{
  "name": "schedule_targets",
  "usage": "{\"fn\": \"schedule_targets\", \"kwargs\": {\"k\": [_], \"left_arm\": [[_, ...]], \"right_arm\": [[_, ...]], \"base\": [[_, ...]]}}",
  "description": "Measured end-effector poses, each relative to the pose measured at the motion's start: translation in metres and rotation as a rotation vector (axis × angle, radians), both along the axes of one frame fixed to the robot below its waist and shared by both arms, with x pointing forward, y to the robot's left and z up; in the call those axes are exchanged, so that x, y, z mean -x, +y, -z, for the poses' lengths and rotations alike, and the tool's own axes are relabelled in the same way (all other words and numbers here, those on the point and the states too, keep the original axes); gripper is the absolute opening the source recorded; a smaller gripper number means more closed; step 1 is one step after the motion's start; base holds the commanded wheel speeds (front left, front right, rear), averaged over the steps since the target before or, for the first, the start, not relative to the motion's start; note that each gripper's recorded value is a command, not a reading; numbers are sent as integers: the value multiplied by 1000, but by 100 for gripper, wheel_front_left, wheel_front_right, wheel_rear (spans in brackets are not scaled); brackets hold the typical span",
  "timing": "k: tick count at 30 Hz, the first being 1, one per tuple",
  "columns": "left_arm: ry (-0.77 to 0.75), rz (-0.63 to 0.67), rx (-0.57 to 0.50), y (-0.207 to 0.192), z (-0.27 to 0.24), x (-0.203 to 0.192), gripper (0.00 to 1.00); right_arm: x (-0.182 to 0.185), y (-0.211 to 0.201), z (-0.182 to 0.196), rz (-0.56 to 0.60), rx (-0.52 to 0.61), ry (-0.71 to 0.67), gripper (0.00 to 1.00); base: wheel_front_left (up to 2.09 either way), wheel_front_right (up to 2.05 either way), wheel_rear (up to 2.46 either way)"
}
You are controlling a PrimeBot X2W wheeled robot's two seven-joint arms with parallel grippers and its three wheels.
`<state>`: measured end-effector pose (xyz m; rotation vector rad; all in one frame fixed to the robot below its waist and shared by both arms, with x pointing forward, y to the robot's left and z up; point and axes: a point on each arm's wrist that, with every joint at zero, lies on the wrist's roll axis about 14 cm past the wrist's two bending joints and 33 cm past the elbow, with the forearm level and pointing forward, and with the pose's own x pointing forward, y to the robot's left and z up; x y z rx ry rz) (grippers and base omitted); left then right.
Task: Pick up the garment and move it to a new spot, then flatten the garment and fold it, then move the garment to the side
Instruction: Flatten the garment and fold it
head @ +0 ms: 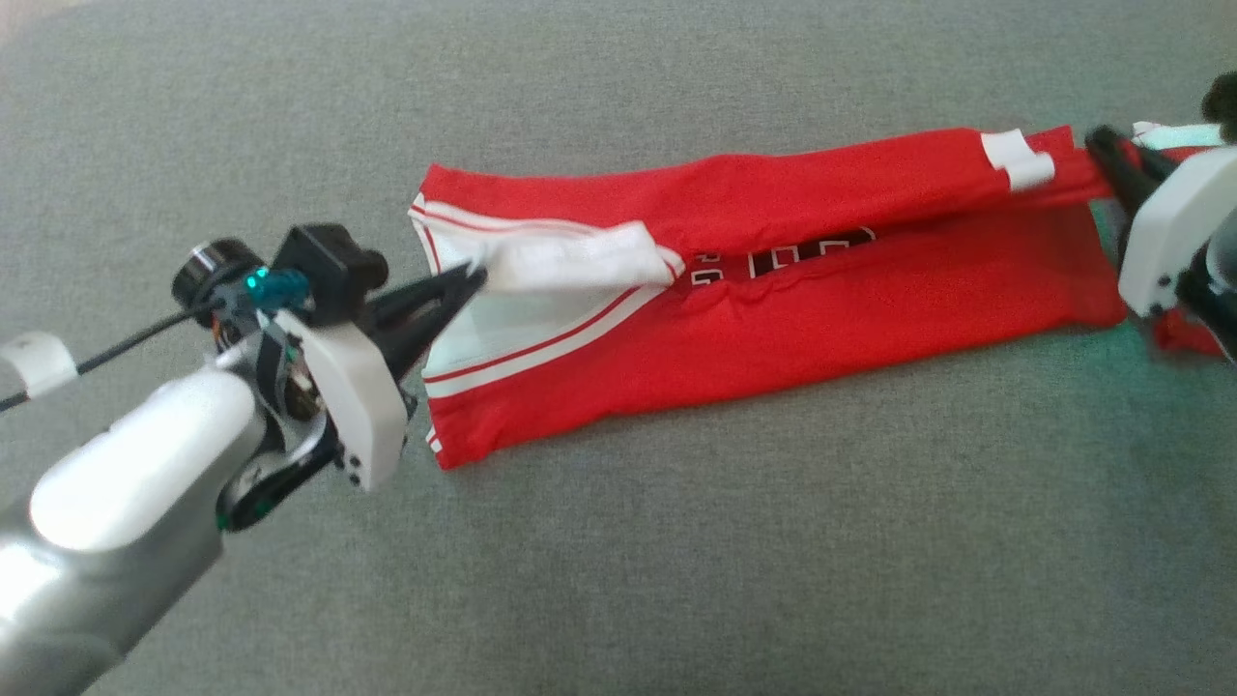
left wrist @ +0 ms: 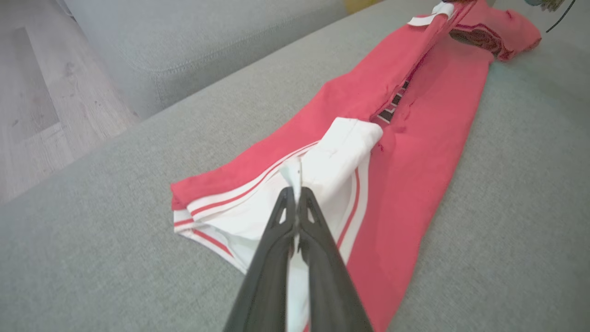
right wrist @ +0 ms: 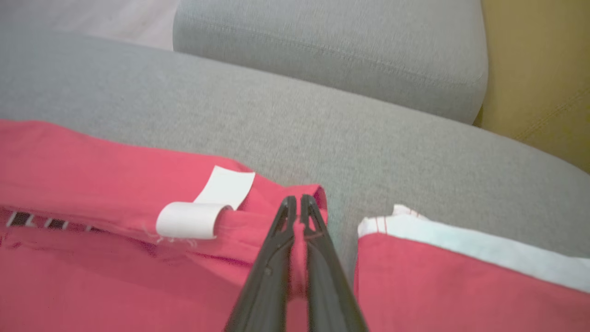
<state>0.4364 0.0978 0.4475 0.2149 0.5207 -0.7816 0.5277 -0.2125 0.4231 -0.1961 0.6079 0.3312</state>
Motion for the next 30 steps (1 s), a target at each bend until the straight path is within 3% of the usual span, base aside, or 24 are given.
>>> {"fn": "schedule_targets", "kwargs": {"k": [11,26,27,28,29,30], "left_arm": [[163,52,-16,-9,9,41,0],[203,51,-49,-7,18,46,0],[207,52,-50,-7,20,47,0],[211,50,-52,-7,21,48,49],[209,38,-54,-5,23,47,69],[201,23,-65,-3,24,45,100]], "right_arm": [[34,-16,11,-51,89,135,0],[52,-20,27,-77,113,212,0],[50,-20,24,-76,107,196,42],[48,-20,22,-73,101,185,100],[47,-20,20,-70,97,181,100],[46,-20,18,-65,91,178,100]], "base": [[0,0,0],[0,0,0],[0,0,0],[0,0,0],[0,0,0],[0,0,0]]}}
